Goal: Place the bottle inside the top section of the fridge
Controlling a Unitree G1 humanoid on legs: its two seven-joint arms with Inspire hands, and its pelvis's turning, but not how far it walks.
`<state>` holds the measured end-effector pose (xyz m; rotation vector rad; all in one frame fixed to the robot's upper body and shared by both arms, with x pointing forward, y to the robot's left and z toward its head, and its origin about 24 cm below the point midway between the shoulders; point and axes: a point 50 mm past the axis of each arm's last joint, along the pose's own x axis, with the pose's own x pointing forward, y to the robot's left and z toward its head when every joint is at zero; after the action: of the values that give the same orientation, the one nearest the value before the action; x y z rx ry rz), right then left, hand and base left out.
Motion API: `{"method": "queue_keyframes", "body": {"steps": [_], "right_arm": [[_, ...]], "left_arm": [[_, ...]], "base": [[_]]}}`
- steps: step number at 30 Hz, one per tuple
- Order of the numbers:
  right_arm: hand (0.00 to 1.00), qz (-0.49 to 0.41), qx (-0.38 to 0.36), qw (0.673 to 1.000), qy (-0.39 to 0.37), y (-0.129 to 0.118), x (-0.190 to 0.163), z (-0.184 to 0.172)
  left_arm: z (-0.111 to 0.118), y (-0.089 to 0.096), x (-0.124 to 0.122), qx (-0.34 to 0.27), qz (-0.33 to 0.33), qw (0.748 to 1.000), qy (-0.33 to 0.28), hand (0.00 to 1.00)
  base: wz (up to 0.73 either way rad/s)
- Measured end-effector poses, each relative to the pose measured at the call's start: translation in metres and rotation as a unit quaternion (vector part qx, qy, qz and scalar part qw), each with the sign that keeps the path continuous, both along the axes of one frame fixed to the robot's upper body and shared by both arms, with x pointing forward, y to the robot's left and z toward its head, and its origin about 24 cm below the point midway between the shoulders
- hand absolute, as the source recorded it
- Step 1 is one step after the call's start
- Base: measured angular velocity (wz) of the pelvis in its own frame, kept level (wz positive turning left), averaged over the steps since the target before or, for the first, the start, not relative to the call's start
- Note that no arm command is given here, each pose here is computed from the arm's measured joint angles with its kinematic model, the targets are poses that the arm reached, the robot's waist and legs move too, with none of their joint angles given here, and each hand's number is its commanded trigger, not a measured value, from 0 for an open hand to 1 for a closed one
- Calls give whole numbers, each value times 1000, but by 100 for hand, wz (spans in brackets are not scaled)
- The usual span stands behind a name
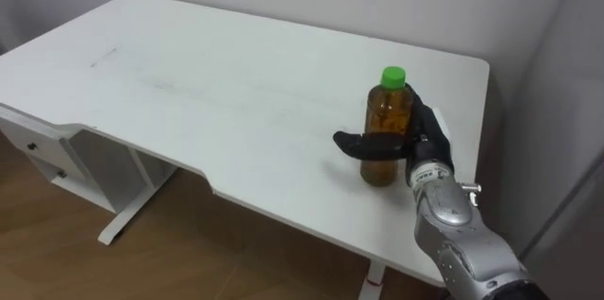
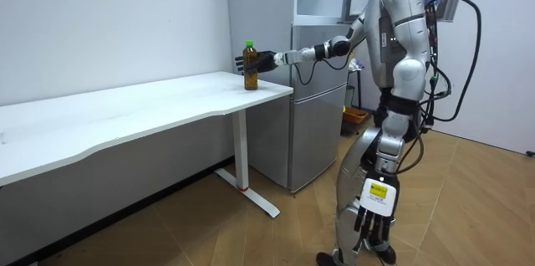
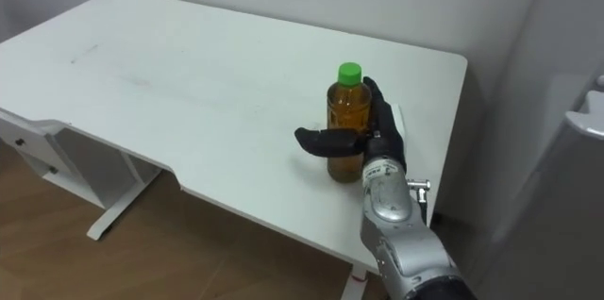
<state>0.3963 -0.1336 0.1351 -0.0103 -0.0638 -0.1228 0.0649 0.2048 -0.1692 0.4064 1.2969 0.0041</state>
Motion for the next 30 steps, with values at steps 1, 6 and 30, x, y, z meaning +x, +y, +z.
{"method": "queue_keyframes", "body": {"steps": [1, 6, 30], "right_arm": [[59, -1, 1, 1000, 0, 0, 0, 0], [100, -7, 5, 1000, 1, -2, 0, 0], [100, -2, 15, 1000, 21, -4, 0, -8]], "left_arm": [[0, 0, 0, -2, 5, 1000, 0, 0], [0, 0, -1, -2, 7, 1000, 2, 0], [0, -2, -2, -26, -1, 1000, -2, 0]], "base": [[0], [0], [0]]}}
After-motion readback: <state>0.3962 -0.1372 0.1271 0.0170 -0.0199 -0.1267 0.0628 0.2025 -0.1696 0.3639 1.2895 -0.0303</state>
